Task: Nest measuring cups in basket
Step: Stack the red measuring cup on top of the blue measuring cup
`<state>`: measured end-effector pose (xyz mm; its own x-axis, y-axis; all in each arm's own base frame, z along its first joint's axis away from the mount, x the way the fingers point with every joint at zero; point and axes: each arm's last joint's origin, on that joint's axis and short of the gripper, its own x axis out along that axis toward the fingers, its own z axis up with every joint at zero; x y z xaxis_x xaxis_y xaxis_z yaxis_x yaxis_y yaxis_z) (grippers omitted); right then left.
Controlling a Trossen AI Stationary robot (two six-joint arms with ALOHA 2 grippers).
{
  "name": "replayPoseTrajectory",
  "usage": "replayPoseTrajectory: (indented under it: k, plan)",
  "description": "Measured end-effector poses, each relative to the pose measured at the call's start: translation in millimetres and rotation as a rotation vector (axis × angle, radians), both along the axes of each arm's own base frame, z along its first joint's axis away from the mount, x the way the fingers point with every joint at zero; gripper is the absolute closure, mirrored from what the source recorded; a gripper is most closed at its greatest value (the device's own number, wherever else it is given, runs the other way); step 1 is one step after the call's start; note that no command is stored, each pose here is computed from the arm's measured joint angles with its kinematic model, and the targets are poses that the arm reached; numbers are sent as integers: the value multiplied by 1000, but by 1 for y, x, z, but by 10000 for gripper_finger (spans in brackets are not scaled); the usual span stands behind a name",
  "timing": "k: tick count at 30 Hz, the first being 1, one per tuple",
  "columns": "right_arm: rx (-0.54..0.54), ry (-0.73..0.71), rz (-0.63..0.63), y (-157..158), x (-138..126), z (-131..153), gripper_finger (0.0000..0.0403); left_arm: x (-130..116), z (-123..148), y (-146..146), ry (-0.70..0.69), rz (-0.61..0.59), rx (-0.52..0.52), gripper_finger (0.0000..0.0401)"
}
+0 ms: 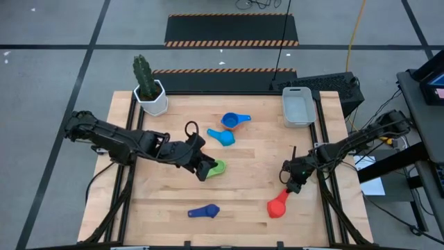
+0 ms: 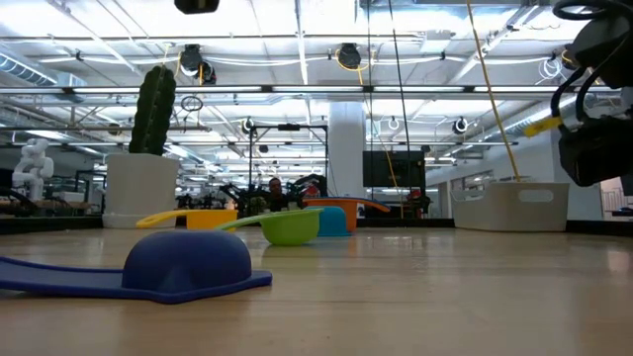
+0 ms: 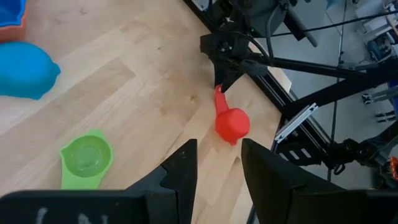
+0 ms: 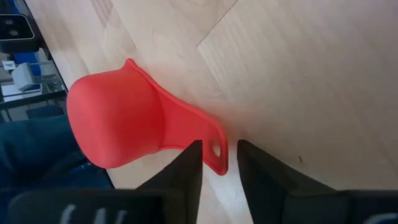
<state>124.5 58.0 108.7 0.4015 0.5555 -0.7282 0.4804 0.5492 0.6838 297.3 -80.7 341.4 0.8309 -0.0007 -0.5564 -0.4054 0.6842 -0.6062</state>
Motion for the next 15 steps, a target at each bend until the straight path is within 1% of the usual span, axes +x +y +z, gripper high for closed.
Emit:
replayPoseTrajectory:
  k: [4,9,13,15]
  plan:
    - [-40,-20,-17,-1,1,0,342,1,0,5,0,7,14,274]
    - [-52,-28,1,-1,2,-2,392,3,0,11,1,17,32,274]
    - [-36,-29,-20,0,3,-1,395,4,0,16,1,30,36,274]
    - [-17,-62,-32,1,6,2,398,4,0,18,2,34,35,274]
